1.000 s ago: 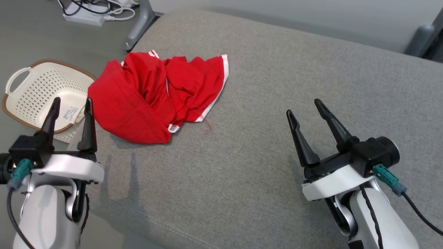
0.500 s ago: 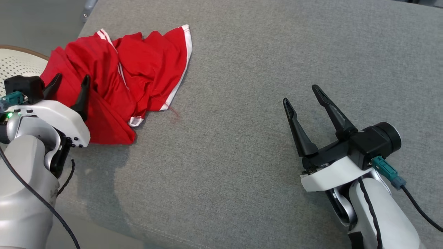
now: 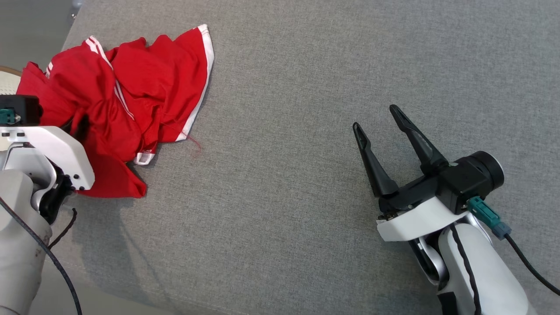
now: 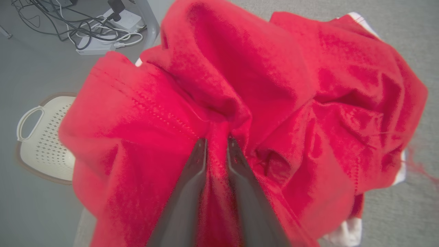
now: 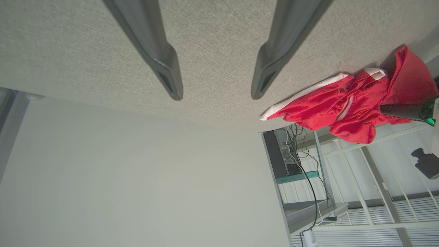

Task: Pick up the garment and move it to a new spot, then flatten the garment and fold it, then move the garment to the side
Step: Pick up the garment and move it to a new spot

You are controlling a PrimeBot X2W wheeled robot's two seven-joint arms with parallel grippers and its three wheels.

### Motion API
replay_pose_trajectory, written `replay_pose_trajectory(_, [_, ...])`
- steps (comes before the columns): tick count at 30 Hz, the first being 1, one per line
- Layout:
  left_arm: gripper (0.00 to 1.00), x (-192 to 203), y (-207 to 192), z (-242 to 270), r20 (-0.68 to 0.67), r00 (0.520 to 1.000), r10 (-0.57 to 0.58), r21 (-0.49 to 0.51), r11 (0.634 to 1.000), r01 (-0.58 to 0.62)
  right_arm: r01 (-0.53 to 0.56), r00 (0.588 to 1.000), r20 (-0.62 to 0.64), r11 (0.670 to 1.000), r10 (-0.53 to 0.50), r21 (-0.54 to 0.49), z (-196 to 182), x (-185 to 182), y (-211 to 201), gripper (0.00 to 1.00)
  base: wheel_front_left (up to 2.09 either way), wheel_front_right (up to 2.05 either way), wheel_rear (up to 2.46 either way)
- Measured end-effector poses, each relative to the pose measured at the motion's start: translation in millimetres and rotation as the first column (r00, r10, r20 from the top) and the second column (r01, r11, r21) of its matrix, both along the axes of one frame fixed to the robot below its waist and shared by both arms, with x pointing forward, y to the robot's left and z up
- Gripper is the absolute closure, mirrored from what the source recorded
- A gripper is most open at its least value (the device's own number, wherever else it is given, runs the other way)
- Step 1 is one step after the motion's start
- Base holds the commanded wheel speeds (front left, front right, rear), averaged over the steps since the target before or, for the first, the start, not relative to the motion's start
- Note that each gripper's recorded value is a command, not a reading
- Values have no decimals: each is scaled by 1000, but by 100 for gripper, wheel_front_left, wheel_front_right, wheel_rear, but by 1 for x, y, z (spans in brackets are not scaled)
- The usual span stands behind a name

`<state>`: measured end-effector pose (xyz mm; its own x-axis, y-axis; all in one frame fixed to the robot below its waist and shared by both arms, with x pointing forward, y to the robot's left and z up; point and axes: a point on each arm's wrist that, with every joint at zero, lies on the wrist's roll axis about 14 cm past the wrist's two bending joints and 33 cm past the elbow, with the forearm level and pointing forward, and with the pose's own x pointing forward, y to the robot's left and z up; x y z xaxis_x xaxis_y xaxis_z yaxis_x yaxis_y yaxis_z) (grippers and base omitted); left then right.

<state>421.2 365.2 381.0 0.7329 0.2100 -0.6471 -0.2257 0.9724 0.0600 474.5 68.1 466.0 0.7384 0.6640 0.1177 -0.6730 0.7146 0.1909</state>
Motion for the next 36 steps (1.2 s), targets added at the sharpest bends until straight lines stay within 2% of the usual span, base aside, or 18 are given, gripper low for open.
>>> replay_pose_trajectory(4, [100,4,11,9,40,999,3,36,999,-4,17,1000,3,1000,-17,-1,1,4,-5,0,0,0,0])
replay_pose_trajectory(8, [100,9,20,28,143,990,16,59,998,-25,27,999,16,1000,-27,-1,8,4,-7,0,0,0,0])
replay_pose_trajectory(14, [100,15,34,83,362,932,-4,145,988,-52,45,998,49,999,-46,18,31,-2,-12,0,0,0,0])
replay_pose_trajectory(19, [100,26,35,147,532,846,-45,196,978,-72,48,996,70,998,-50,33,48,-10,-13,0,0,0,0])
replay_pose_trajectory(21, [100,32,30,184,623,780,-64,205,975,-84,49,996,74,998,-52,48,56,-14,-14,0,0,0,0])
replay_pose_trajectory(23, [100,36,22,235,727,677,-111,234,968,-92,51,995,87,997,-56,59,65,-17,-16,0,0,0,0])
replay_pose_trajectory(25, [100,31,14,272,781,601,-171,297,948,-115,58,992,104,996,-65,66,74,-20,-19,0,0,0,0])
replay_pose_trajectory(28, [100,23,-8,296,831,512,-219,316,942,-111,94,986,128,992,-105,84,87,-20,-32,0,0,0,0])
replay_pose_trajectory(32, [100,24,-54,323,884,380,-273,310,950,-40,163,972,153,982,-176,91,99,-19,-58,0,0,0,0])
replay_pose_trajectory(36, [100,31,-104,325,901,308,-304,293,953,84,236,951,181,967,-251,99,112,-19,-86,0,0,0,0])
